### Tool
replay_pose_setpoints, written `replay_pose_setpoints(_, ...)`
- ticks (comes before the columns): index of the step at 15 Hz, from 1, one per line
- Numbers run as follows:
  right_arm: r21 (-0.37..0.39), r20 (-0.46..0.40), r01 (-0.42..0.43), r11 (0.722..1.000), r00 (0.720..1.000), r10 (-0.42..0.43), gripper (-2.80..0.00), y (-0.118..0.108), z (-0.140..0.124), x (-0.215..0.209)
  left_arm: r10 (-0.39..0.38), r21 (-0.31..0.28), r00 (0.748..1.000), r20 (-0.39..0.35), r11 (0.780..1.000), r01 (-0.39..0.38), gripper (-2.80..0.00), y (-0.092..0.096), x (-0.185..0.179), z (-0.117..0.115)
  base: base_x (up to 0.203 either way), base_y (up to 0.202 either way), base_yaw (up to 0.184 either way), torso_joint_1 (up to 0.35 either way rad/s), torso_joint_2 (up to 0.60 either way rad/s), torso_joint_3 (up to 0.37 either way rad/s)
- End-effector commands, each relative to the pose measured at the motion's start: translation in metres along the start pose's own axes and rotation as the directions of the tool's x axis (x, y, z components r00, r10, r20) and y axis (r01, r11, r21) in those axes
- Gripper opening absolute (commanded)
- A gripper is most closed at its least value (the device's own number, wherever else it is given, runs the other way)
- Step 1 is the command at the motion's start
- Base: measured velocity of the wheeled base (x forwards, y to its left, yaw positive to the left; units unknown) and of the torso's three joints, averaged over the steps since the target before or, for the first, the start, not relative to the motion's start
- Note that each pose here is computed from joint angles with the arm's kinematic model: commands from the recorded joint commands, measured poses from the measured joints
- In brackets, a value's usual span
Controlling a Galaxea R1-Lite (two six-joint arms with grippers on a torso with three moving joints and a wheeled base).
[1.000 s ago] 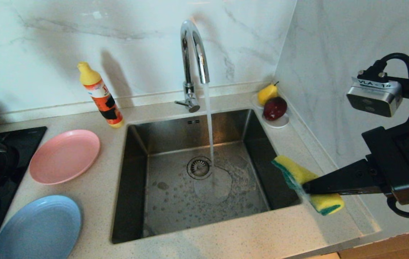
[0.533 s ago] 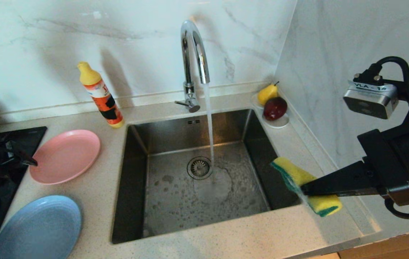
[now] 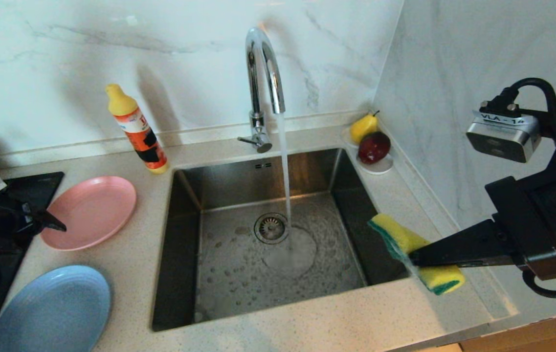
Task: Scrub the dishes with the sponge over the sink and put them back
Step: Wash the plate
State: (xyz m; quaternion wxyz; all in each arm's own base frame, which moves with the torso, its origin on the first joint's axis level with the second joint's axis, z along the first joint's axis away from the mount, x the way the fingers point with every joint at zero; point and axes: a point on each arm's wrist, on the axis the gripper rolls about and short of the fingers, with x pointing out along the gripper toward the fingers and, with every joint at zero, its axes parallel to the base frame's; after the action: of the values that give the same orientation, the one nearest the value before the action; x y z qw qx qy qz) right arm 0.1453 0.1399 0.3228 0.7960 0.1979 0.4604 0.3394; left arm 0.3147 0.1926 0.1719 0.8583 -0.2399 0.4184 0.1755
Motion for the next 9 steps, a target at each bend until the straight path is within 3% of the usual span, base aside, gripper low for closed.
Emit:
replay_pose_setpoints(1, 0.008, -0.005, 0.003, 1.0, 1.0, -0.003, -2.8, -0.0008, -0.0008, 0.0001, -0.002, -0.015, 0.999, -0.034, 1.0, 0.002, 0.0, 0.0009, 0.0119, -0.0032, 0.0, 0.0, 0.0, 0.0, 0.0, 0.0)
replay_pose_setpoints(5, 0.005, -0.006, 0.005, 1.0, 1.0, -0.005, -2.8, -0.0016, -0.002, -0.0004, -0.056, -0.081, 0.998, 0.024, 0.995, 0.058, 0.0, -0.003, 0.0173, 0.004, 0.0, 0.0, 0.0, 0.0, 0.0, 0.0)
replay_pose_setpoints(9, 0.007, -0.006, 0.005, 1.0, 1.0, -0.005, -2.8, -0.0022, -0.0036, -0.0019, -0.109, -0.118, 0.994, 0.026, 0.987, 0.111, 0.0, -0.0041, 0.019, 0.0065, 0.0, 0.0, 0.0, 0.0, 0.0, 0.0)
